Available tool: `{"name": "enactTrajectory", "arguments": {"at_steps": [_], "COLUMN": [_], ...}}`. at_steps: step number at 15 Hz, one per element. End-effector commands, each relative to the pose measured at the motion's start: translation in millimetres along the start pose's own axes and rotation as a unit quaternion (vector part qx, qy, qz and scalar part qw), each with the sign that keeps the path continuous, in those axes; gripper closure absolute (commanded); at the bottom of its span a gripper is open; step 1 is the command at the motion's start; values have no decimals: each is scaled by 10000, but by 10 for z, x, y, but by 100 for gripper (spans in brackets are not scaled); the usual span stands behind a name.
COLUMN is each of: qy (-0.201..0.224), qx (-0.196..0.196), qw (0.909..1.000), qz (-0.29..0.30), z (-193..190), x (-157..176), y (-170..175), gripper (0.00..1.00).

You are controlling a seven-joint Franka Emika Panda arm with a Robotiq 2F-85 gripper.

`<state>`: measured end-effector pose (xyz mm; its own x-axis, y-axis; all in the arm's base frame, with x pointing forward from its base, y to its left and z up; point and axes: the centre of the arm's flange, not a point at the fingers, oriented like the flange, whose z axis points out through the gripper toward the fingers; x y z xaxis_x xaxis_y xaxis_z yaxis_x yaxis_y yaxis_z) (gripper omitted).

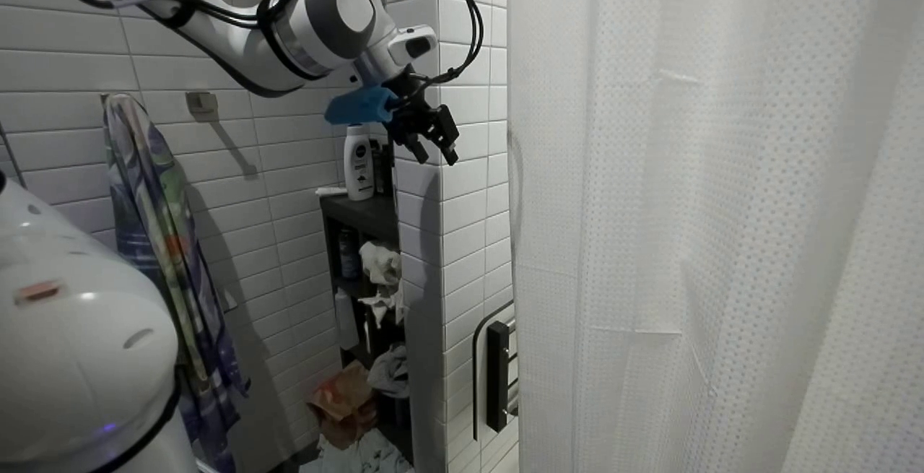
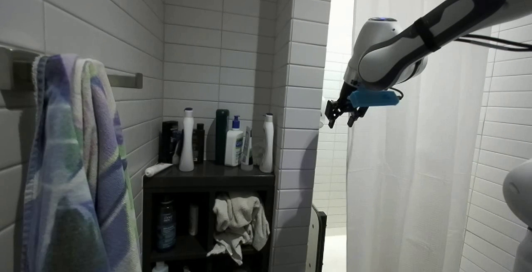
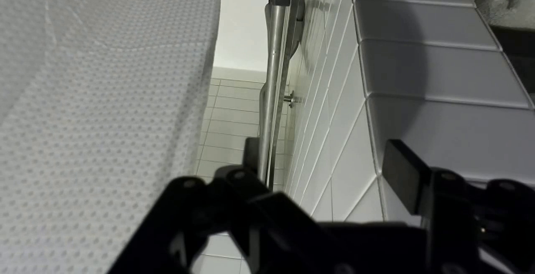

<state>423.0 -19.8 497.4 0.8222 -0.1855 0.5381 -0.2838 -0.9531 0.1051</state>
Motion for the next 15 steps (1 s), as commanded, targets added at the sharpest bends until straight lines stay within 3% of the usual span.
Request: {"name": "enactTrajectory", "arguments": {"at_steps": [1,11,12,15], "qy": [0,0,0,-24], "qx": [0,0,0,-8], "qw": [10000,10000,10000,10000], "qz": [0,0,0,-40], "z": [0,0,0,-14], "x": [0,0,0,-94], "y": [0,0,0,69], "gripper": [22,22,6,0]}}
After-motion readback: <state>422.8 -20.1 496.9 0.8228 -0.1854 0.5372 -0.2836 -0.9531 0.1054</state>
